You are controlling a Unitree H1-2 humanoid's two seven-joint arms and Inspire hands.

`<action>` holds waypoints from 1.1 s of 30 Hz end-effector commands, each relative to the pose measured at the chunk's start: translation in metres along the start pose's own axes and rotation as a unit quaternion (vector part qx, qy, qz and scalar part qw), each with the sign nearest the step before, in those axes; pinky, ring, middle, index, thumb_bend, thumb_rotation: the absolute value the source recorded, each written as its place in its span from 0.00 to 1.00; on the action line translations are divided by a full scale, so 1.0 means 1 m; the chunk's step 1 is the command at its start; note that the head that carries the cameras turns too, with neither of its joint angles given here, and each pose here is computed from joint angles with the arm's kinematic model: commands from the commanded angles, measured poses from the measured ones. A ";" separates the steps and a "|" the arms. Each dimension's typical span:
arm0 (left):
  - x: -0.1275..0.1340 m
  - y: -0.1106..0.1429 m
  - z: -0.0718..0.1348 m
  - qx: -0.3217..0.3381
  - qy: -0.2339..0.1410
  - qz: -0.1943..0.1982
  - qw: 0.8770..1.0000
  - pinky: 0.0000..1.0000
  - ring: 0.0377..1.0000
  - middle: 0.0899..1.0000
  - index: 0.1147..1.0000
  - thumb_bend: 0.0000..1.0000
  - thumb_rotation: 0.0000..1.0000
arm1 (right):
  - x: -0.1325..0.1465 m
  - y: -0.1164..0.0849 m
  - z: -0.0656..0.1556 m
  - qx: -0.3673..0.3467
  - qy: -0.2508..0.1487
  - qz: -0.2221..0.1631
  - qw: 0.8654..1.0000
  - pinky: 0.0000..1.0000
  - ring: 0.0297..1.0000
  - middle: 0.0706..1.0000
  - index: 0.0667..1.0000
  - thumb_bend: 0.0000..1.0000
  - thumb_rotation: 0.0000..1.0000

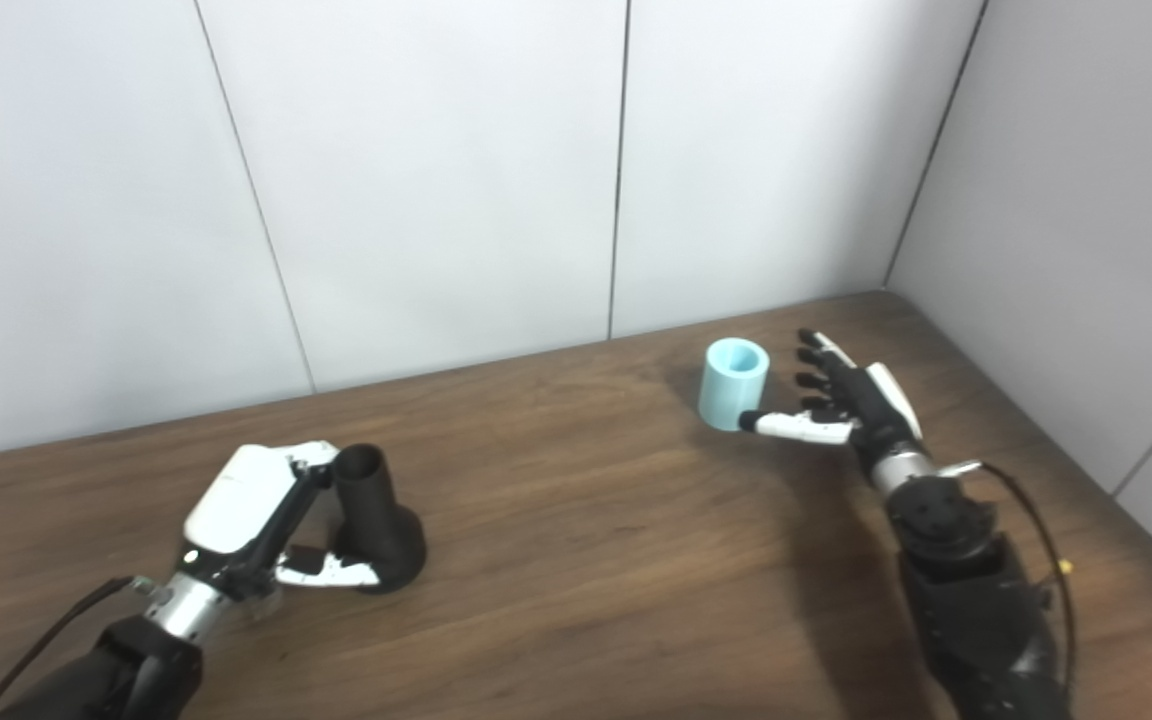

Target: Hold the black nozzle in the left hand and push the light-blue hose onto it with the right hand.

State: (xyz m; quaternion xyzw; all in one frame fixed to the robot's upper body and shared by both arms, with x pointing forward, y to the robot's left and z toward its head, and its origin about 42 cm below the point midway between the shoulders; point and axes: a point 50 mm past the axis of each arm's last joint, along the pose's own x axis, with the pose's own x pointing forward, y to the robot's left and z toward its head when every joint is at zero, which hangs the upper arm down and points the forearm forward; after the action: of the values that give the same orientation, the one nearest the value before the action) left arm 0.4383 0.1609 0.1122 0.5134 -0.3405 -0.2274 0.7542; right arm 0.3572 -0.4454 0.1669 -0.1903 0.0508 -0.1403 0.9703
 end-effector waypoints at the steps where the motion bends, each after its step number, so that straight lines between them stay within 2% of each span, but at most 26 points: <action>1: -0.104 -0.068 -0.006 0.002 0.062 -0.146 0.987 0.48 0.58 0.42 0.42 0.53 0.00 | 0.017 -0.013 0.039 -0.001 -0.090 -0.013 0.996 0.84 0.90 0.93 0.93 0.89 0.23; 5: -0.104 -0.067 -0.004 -0.003 0.062 -0.144 0.988 0.47 0.57 0.42 0.42 0.53 0.00 | 0.020 -0.006 0.036 0.008 -0.076 -0.003 0.997 0.85 0.92 0.95 0.95 0.85 0.21; 10: -0.104 -0.065 -0.003 -0.012 0.063 -0.146 0.987 0.48 0.57 0.42 0.42 0.53 0.00 | 0.023 0.005 0.032 0.025 -0.062 0.007 0.998 0.84 0.90 0.97 0.98 0.88 0.20; 13: -0.105 -0.066 -0.003 -0.011 0.063 -0.144 0.987 0.48 0.57 0.45 0.41 0.52 0.00 | 0.025 0.012 0.029 0.009 -0.058 0.009 0.998 0.83 0.88 0.96 0.97 0.91 0.24; 17: -0.104 -0.065 -0.001 -0.011 0.057 -0.146 0.988 0.49 0.57 0.43 0.42 0.53 0.00 | 0.028 0.020 0.028 0.001 -0.057 0.012 0.998 0.83 0.87 0.95 0.97 0.92 0.26; 21: -0.105 -0.063 0.001 -0.013 0.054 -0.141 0.988 0.48 0.57 0.42 0.42 0.53 0.00 | 0.032 0.030 0.029 0.015 -0.060 0.019 0.998 0.86 0.86 0.94 0.96 0.92 0.23; 28: -0.105 -0.061 0.002 -0.011 0.045 -0.138 0.989 0.49 0.56 0.39 0.43 0.53 0.00 | 0.039 0.040 0.032 0.025 -0.056 0.027 0.998 0.83 0.87 0.96 0.94 0.88 0.19; 33: -0.106 -0.060 0.004 -0.013 0.044 -0.138 0.989 0.48 0.55 0.38 0.43 0.53 0.00 | 0.045 0.048 0.034 0.013 -0.045 0.035 0.998 0.84 0.87 0.95 0.96 0.89 0.20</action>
State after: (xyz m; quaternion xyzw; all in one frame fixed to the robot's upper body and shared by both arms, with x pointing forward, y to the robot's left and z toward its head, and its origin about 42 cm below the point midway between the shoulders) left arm 0.4324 0.1710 0.1159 0.5092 -0.3455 -0.2301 0.7539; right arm 0.3994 -0.4137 0.1600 -0.1785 0.0350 -0.1142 0.9767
